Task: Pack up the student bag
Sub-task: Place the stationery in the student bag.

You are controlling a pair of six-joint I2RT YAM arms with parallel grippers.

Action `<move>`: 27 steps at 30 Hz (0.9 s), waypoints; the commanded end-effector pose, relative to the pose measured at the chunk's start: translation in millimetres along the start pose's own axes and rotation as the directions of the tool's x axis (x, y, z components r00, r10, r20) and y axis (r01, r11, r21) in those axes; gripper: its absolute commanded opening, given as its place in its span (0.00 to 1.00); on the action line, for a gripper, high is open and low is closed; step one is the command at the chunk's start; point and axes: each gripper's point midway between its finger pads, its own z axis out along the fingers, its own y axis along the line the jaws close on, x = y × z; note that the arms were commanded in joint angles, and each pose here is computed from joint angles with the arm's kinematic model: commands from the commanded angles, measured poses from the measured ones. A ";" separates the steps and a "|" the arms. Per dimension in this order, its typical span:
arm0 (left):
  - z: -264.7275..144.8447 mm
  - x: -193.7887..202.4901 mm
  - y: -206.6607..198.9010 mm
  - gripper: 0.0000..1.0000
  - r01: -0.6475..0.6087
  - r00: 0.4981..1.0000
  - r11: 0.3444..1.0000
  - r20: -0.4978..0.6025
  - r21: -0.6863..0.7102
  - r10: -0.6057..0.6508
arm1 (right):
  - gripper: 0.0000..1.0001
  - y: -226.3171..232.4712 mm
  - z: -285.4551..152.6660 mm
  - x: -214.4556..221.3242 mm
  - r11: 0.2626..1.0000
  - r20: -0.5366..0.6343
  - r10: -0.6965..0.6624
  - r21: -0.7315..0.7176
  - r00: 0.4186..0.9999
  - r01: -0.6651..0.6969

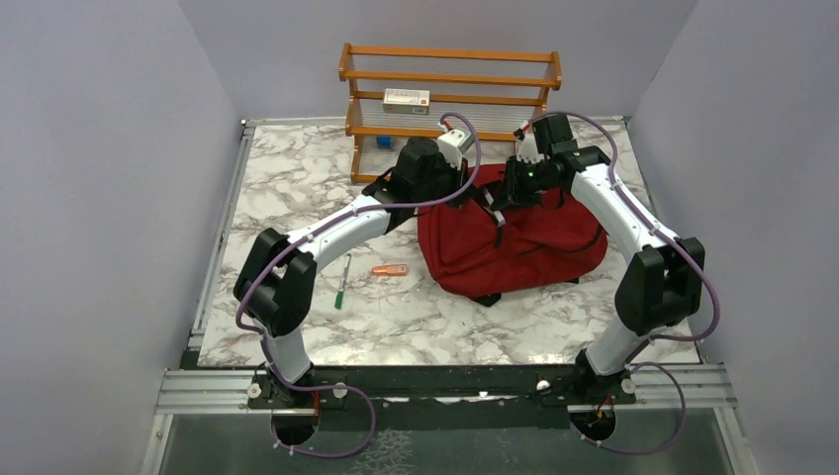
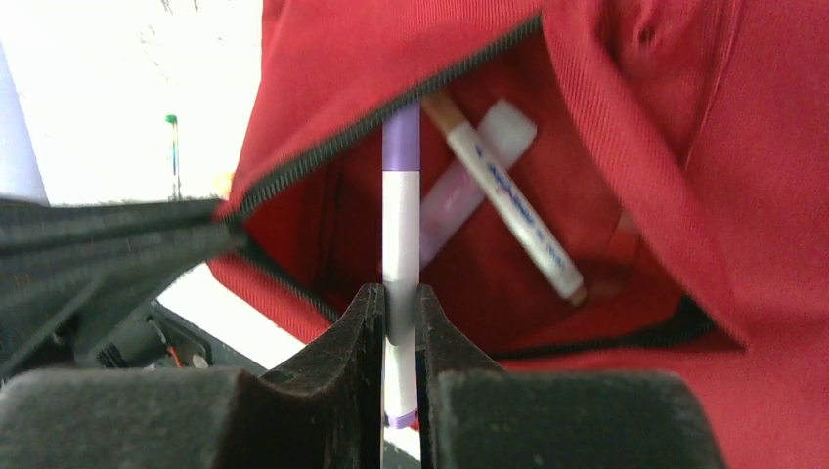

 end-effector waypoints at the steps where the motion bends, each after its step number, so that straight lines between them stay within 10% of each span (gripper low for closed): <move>1: -0.4 -2.1 -2.7 0.00 -0.027 1.000 1.000 0.009 -0.003 0.027 | 0.16 14.2 6.3 -43.7 0.997 0.127 -0.030 -0.068 0.991 0.039; 10: -1.1 -1.7 -4.4 0.00 -0.041 0.999 0.999 0.008 -0.012 0.041 | 0.41 10.0 -13.4 -54.5 0.997 0.261 -0.070 -0.012 0.963 0.076; 27: 4.7 4.5 3.7 0.00 -0.020 1.000 0.999 -0.017 -0.042 0.019 | 0.41 13.1 -86.1 39.0 0.994 0.431 -0.079 -0.037 0.899 0.105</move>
